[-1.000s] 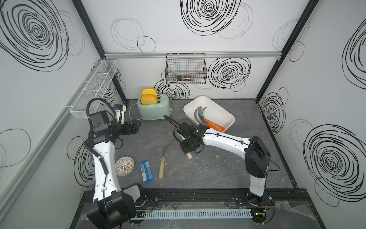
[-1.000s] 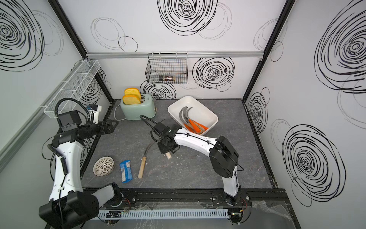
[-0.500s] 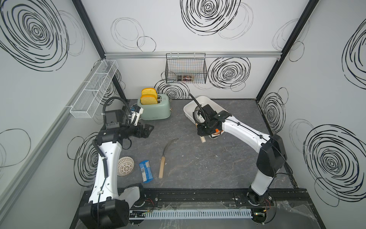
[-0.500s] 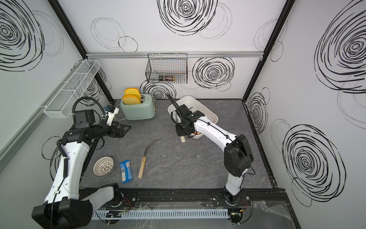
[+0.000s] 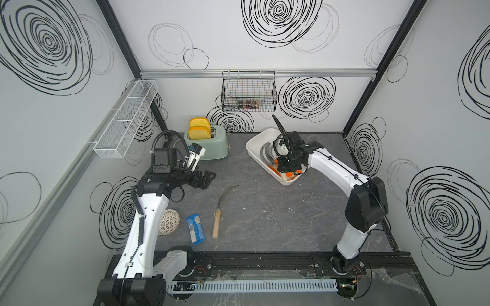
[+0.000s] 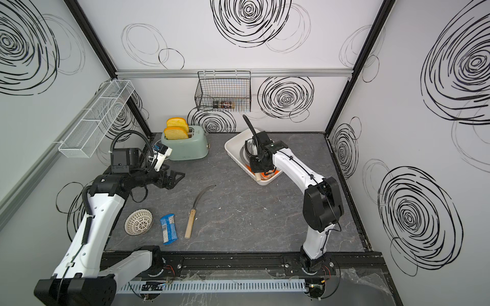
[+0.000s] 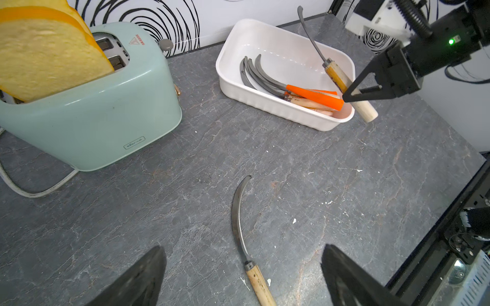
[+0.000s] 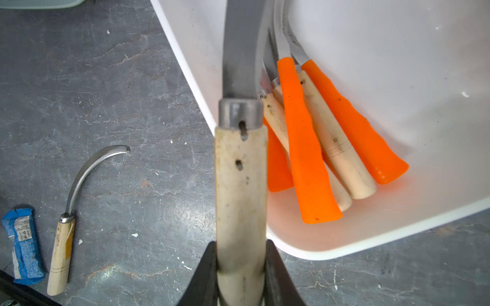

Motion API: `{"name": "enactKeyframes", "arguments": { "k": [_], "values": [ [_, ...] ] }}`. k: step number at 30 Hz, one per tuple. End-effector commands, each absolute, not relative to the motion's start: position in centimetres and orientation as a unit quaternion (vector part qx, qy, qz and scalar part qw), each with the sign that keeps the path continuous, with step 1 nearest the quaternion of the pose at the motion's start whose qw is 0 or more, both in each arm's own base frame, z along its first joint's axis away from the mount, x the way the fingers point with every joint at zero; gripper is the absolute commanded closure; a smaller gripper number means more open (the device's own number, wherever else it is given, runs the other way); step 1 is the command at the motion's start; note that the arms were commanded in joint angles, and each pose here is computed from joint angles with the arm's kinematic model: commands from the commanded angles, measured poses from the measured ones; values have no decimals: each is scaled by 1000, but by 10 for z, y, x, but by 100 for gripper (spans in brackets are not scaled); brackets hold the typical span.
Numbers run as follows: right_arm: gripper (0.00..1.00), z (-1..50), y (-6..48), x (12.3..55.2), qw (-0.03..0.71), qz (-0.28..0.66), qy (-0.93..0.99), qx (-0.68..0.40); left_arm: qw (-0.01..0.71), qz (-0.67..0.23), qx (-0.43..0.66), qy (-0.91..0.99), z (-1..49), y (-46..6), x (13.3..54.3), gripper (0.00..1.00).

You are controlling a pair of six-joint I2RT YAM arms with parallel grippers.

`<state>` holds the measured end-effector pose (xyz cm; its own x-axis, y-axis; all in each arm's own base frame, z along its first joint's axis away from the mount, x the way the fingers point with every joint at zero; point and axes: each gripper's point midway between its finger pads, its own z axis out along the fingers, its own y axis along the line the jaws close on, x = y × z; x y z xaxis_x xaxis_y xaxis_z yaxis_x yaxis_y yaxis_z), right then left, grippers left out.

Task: Put small sickles into storage boxes
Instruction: Place the sickle in the storage box.

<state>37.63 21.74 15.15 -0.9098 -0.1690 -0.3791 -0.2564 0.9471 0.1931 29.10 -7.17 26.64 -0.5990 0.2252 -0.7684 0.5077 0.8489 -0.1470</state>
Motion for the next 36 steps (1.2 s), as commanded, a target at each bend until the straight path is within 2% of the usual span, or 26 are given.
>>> {"name": "enactKeyframes", "arguments": {
  "k": [1, 18, 36],
  "values": [
    [100, 153, 216, 387, 187, 106, 969, -125, 400, -175, 214, 874, 266, -75, 289, 4],
    [100, 128, 213, 421, 182, 52, 972, -136, 392, -190, 220, 873, 262, -82, 285, 4],
    [100, 95, 206, 432, 162, 3, 975, -153, 392, -184, 218, 874, 263, -80, 288, 4]
  ]
}}
